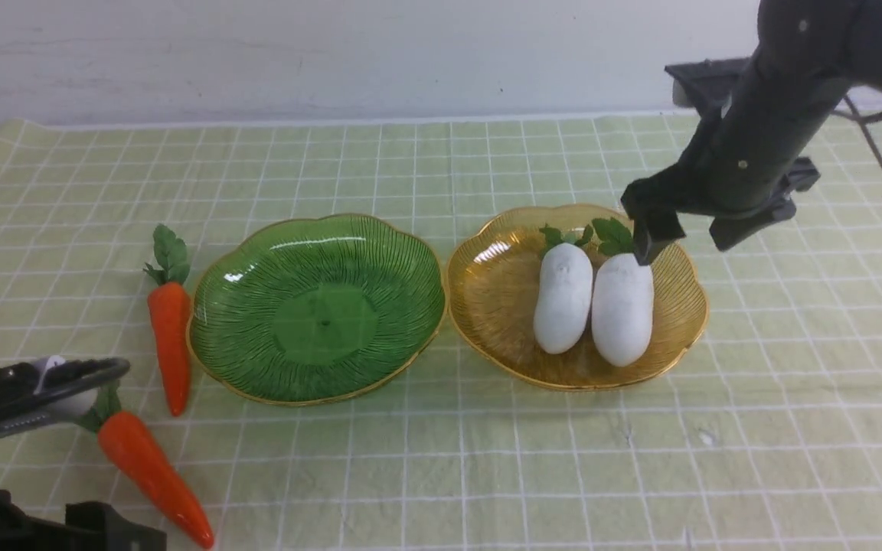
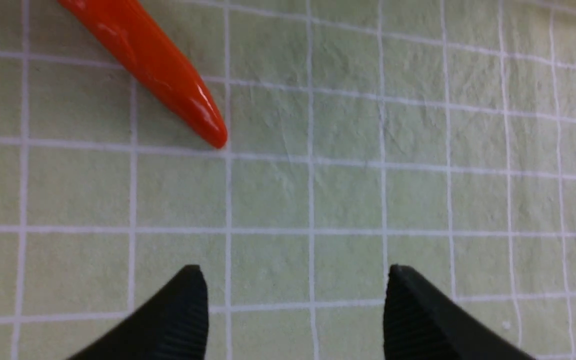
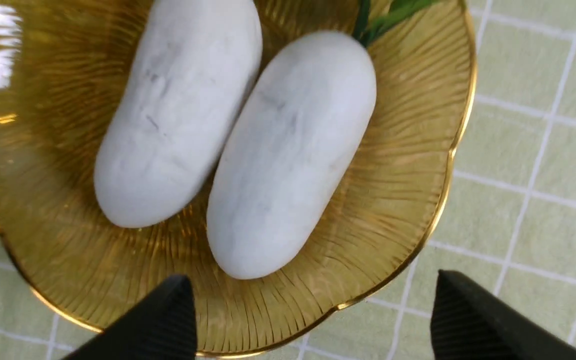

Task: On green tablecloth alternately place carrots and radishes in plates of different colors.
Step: 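Place the white radish on the plate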

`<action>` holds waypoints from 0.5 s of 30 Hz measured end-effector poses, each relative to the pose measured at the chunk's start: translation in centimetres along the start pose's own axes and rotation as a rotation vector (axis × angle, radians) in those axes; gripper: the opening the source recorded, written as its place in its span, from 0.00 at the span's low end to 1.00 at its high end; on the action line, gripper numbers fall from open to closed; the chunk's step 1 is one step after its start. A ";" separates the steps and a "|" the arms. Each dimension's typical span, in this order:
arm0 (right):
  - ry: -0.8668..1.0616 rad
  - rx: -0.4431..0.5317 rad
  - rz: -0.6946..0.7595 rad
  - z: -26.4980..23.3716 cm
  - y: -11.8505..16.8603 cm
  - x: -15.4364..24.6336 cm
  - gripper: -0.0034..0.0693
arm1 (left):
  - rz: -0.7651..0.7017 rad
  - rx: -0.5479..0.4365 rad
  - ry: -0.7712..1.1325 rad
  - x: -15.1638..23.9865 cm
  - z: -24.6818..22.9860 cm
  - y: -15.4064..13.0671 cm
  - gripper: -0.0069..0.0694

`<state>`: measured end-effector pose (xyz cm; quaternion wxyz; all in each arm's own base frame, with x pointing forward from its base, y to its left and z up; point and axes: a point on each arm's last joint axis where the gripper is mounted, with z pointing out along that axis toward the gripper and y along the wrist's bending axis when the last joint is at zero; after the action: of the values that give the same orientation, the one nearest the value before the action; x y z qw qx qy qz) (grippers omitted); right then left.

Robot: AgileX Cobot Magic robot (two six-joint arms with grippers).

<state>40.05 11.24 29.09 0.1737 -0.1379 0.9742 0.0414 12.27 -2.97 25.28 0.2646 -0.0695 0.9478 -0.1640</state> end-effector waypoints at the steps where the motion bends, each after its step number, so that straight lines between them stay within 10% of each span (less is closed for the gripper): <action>1: -0.011 0.001 -0.016 -0.5 0.0 0.0 0.78 | -0.010 -0.017 -0.017 -0.3 0.0 0.1 0.66; 15: -0.116 -0.073 0.008 -11.1 1.2 9.3 0.11 | -0.288 -0.164 -0.133 -5.1 7.2 2.4 0.66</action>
<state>27.68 8.57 36.26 0.2244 -0.1376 0.9609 0.0856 20.31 -1.62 21.11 0.2937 -0.2365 0.9187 -0.1175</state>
